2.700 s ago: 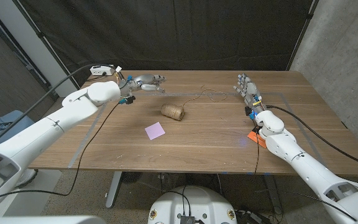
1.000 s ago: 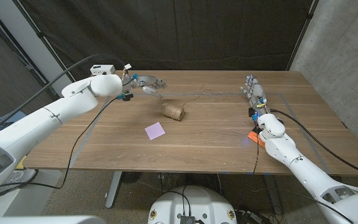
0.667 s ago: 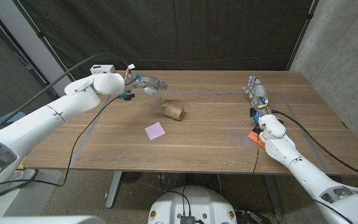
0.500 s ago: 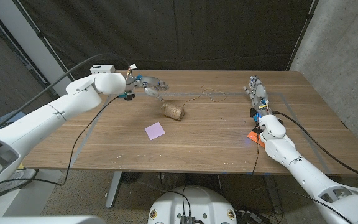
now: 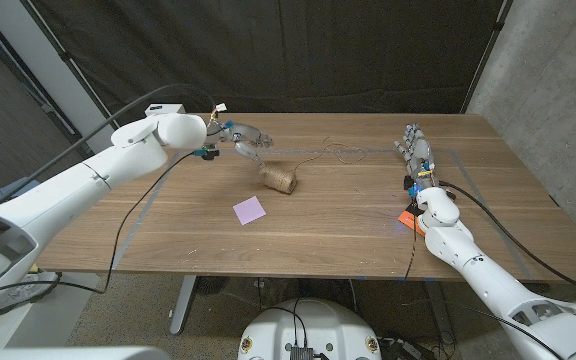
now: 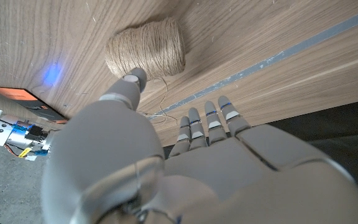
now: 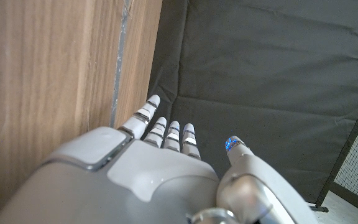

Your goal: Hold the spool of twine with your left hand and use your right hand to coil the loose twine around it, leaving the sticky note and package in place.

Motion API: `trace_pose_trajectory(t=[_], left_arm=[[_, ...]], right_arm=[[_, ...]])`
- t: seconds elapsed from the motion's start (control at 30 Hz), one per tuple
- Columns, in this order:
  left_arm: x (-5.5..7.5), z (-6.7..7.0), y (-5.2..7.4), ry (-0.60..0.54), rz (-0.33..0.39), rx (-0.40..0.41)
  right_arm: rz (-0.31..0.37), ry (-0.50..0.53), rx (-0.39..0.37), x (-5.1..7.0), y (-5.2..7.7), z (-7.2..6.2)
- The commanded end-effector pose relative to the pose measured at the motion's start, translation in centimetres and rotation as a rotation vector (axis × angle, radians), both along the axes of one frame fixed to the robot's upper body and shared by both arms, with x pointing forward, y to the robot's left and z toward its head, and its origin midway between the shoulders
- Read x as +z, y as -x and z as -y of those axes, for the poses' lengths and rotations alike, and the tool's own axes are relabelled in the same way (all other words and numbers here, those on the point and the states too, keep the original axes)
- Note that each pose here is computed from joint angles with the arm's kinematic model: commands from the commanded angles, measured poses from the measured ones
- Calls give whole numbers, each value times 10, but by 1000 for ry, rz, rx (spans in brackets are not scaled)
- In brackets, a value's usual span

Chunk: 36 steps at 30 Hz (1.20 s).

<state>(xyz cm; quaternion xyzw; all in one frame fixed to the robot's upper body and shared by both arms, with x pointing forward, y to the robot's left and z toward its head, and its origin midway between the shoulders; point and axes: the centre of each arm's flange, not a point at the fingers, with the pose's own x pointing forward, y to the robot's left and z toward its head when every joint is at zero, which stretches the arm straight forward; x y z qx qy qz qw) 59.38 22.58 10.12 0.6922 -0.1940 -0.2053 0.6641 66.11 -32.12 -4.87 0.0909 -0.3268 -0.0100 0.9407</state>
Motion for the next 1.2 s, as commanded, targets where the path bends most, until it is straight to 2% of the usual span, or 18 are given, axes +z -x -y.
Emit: trace_pose_trajectory(t=[0.03, 0.3, 0.57, 0.9, 1.2], left_arm=[[-2, 7, 1, -52, -23, -3], [-6, 10, 11, -63, 10, -6], [-14, 7, 19, -57, 36, 8], [-22, -3, 23, -27, 65, 30], [-32, -5, 20, -20, 75, 38]], right_arm=[[5, -16, -10, -1, -1, 3], [3, -26, -16, -5, 0, 5], [2, -43, -24, -10, 1, 6], [4, -52, -27, -14, 1, 6], [2, -65, -29, -20, -3, 6]])
